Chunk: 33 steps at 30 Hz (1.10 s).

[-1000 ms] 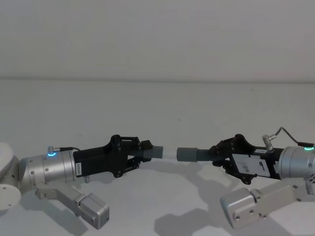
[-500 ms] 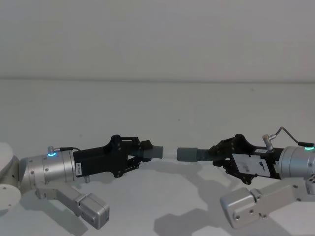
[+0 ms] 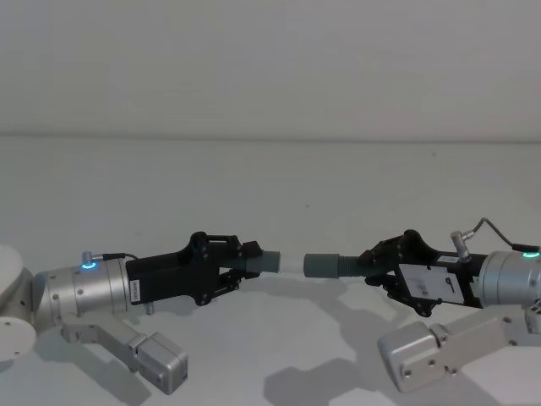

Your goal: Use both hands to pick up one end of the pipe from the table, align the ends, and insert them.

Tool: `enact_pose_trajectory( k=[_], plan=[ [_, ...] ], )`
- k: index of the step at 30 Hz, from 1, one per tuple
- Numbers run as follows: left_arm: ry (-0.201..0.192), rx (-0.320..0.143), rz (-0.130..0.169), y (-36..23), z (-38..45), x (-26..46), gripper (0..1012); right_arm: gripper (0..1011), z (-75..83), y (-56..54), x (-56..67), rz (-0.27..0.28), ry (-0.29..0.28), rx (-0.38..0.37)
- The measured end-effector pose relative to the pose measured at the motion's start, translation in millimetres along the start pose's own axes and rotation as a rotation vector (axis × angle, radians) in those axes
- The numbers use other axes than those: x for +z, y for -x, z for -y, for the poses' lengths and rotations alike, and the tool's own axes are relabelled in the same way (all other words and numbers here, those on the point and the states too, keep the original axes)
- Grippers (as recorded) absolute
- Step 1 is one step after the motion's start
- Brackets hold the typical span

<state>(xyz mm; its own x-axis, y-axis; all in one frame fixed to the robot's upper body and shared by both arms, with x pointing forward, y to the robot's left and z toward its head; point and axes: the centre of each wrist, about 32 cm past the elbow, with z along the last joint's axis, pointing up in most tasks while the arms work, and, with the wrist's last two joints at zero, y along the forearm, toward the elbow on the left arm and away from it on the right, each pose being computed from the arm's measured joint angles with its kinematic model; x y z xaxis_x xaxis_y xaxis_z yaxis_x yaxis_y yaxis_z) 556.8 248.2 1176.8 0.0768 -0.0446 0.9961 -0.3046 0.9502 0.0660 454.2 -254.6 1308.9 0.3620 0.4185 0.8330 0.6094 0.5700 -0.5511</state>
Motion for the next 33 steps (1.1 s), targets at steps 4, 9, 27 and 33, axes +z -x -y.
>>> enact_pose_trajectory(
  k=[4,9,27,33],
  plan=[
    [0.0,0.0,0.0,0.0,0.0,0.0,368,269,0.0,0.0,-0.1,0.0,0.0,0.0],
    [0.0,0.0,0.0,0.0,0.0,0.0,368,269,0.1,0.0,-0.2,-0.001,0.0,0.0],
    [0.0,0.0,0.0,0.0,0.0,0.0,368,269,0.1,0.0,-0.2,-0.001,0.0,0.0],
    [0.0,0.0,0.0,0.0,0.0,0.0,368,269,0.1,0.0,-0.2,-0.001,0.0,-0.001]
  ],
)
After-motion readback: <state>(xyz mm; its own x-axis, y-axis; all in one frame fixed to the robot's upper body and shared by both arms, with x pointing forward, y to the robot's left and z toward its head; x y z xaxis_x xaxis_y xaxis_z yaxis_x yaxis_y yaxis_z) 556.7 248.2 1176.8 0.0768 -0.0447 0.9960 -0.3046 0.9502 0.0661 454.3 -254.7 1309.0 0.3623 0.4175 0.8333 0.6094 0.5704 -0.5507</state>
